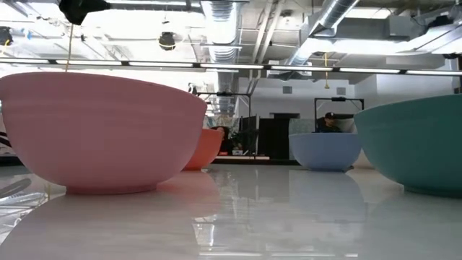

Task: Nest bowls inside each other
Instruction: Stack the white bowl on top of the white pattern bowl

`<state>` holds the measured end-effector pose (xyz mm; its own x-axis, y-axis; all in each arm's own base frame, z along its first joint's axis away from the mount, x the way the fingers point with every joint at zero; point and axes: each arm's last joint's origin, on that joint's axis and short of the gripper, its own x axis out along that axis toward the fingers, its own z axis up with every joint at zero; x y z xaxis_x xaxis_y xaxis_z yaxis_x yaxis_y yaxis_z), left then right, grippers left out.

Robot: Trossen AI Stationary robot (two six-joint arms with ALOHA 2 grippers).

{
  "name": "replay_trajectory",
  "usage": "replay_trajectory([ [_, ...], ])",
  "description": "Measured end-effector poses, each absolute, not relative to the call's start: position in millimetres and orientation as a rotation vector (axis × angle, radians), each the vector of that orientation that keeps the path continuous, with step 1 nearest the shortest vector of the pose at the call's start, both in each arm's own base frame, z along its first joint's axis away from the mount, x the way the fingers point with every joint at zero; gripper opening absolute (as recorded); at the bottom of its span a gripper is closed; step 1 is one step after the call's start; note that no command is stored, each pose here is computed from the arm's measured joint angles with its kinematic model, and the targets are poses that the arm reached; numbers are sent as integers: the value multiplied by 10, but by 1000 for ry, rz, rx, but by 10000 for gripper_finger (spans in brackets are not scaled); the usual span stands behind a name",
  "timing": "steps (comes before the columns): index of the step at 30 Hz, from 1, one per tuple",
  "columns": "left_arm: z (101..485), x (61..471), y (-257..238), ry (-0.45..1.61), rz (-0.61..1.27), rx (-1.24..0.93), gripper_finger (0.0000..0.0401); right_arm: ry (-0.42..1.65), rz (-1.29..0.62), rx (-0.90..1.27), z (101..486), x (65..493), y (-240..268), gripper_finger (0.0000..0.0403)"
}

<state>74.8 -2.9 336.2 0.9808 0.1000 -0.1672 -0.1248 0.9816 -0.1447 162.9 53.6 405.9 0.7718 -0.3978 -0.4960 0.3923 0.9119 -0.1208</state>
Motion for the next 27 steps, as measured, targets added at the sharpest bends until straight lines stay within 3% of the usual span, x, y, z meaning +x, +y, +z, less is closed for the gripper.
replay_trajectory([
  [5, 3377, 749, -12, 140, 172, -141, 314, 373, -320, 53, 3650, 1579, 492, 17],
  [13, 3290, 785, 0, 238, 235, -97, 314, 325, -444, 224, 3229, 1405, 267, 39],
  [27, 3213, 876, -12, 334, 240, -83, 314, 443, -514, 267, 2785, 1311, 104, 118],
])
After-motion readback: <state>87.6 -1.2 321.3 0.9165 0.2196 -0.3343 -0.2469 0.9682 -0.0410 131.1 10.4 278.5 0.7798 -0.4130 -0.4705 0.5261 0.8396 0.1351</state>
